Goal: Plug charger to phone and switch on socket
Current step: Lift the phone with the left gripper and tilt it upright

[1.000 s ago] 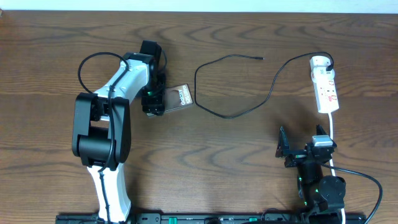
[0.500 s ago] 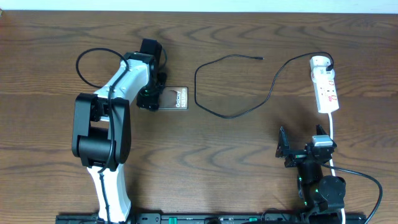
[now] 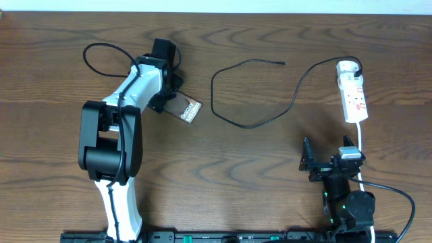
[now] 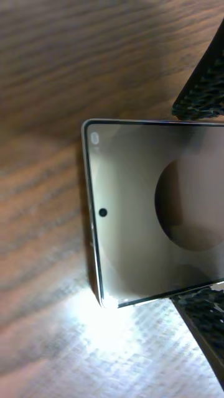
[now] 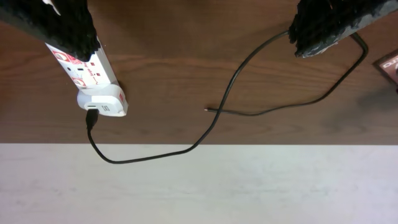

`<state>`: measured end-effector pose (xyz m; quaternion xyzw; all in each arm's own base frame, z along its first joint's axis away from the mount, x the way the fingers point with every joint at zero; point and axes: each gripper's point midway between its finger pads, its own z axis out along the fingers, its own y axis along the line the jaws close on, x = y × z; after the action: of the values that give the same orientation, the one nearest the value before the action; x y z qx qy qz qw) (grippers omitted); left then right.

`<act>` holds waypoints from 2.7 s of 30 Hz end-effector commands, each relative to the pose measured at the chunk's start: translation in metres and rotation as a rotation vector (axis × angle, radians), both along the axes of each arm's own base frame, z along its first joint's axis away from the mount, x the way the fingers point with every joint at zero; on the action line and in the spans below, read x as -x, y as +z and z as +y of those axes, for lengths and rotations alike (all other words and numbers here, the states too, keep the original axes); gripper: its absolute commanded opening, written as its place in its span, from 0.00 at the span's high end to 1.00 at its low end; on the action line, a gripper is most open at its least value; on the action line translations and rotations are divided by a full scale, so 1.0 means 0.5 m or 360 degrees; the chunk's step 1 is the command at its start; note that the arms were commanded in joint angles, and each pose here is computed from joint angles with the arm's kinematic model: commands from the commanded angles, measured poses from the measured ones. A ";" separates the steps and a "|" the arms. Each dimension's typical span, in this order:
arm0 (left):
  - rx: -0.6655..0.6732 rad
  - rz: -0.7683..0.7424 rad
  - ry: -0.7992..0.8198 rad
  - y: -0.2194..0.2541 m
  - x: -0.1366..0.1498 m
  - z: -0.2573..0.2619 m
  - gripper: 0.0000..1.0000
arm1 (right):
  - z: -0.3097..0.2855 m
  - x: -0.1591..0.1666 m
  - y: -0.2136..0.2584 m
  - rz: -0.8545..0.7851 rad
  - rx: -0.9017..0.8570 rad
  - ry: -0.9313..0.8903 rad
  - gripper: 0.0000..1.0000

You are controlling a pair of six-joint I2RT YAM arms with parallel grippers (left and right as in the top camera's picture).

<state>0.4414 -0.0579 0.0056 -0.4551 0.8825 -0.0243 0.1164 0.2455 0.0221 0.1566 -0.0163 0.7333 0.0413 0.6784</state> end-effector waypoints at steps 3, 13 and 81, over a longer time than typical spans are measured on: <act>-0.0129 0.0073 -0.0294 -0.044 0.005 0.019 0.18 | -0.002 0.000 -0.001 0.0001 0.0019 -0.0005 0.01; -0.0182 0.0075 -0.0392 -0.043 0.002 0.025 0.18 | -0.002 0.000 -0.001 0.0001 0.0019 -0.0004 0.01; 0.0162 0.0478 0.0239 -0.108 0.127 -0.028 0.00 | -0.002 0.000 -0.001 0.0001 0.0019 -0.0004 0.01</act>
<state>0.4005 -0.0667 -0.0041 -0.5269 0.8496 -0.0119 0.0194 0.2455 0.0221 0.1565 -0.0163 0.7334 0.0413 0.6783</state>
